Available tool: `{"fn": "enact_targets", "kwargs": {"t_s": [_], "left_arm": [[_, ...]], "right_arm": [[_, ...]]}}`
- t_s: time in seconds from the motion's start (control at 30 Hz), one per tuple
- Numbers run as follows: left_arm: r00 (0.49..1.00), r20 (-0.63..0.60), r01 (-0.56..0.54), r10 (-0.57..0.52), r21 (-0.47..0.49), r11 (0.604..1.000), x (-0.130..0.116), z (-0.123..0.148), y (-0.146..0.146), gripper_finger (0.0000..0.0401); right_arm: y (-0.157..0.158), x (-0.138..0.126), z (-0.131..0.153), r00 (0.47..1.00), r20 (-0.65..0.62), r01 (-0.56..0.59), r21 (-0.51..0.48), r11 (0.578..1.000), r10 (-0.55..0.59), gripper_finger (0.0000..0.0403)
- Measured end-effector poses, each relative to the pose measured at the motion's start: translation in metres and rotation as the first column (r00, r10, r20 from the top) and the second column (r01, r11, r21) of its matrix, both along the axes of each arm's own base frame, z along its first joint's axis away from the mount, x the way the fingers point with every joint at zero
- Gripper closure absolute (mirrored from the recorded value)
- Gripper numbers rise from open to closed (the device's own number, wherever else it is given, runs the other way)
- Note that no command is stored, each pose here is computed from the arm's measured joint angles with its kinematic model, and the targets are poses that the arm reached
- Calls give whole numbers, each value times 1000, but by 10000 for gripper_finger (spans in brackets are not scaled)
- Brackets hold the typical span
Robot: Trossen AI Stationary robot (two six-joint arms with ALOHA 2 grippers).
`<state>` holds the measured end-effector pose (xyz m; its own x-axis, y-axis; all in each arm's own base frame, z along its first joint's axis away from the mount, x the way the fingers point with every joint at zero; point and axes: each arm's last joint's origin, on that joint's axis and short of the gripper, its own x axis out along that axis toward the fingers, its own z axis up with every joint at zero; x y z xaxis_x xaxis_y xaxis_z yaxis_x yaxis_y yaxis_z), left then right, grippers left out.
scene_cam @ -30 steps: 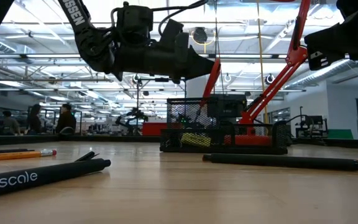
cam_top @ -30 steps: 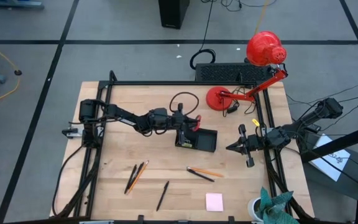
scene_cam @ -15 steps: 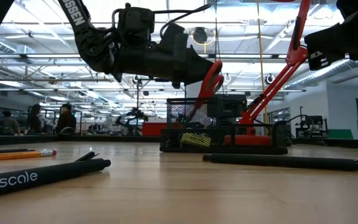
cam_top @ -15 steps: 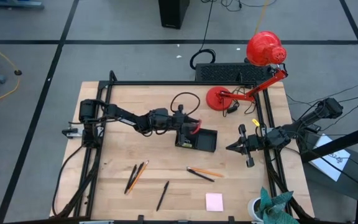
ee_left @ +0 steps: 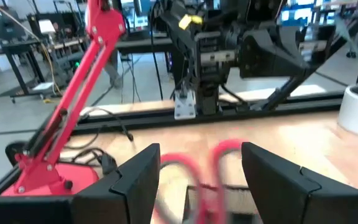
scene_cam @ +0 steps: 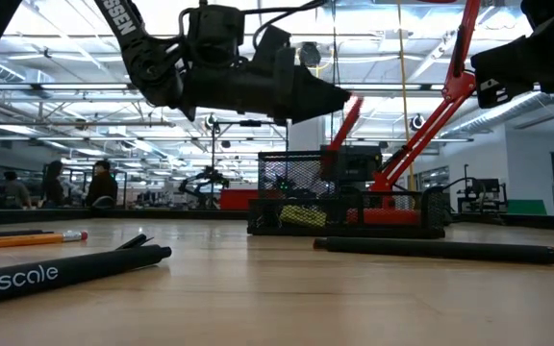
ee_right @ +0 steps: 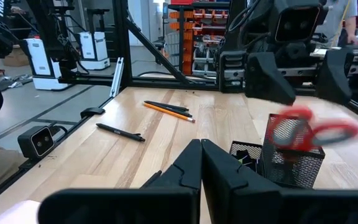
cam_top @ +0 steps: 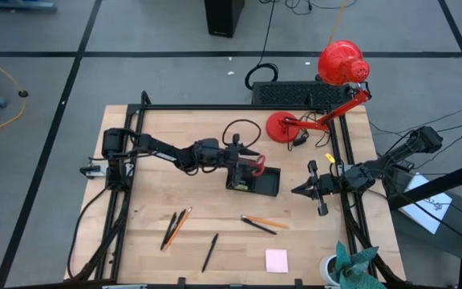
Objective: Pick and place office supplies into organizer
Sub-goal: Put the red scissors into the black desk organizer, then put the yellow pencil into the black desk organizer
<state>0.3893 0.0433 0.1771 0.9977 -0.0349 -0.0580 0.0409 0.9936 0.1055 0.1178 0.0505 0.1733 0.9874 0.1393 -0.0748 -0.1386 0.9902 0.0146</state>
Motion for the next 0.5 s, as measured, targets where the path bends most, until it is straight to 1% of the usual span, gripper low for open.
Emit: {"fn": "enact_targets", "kwargs": {"t_s": [0.17, 0.3, 0.4, 0.5], "left_arm": [[999, -42, -5, 5, 13, 1000, 0, -4, 0, 176], [999, -37, -6, 7, 13, 1000, 0, -4, 0, 178], [1000, -26, 1, 0, 52, 999, 0, -2, -1, 176], [1000, -3, 15, -15, 96, 995, -3, 11, -5, 180]], "right_arm": [[0, 0, 0, 1000, 1, 0, 0, 1000, 0, 403], [0, 0, 0, 1000, 0, 0, 0, 1000, 0, 403], [0, 0, 0, 1000, 0, 0, 0, 1000, 0, 403], [0, 0, 0, 1000, 1, 0, 0, 1000, 0, 403]]}}
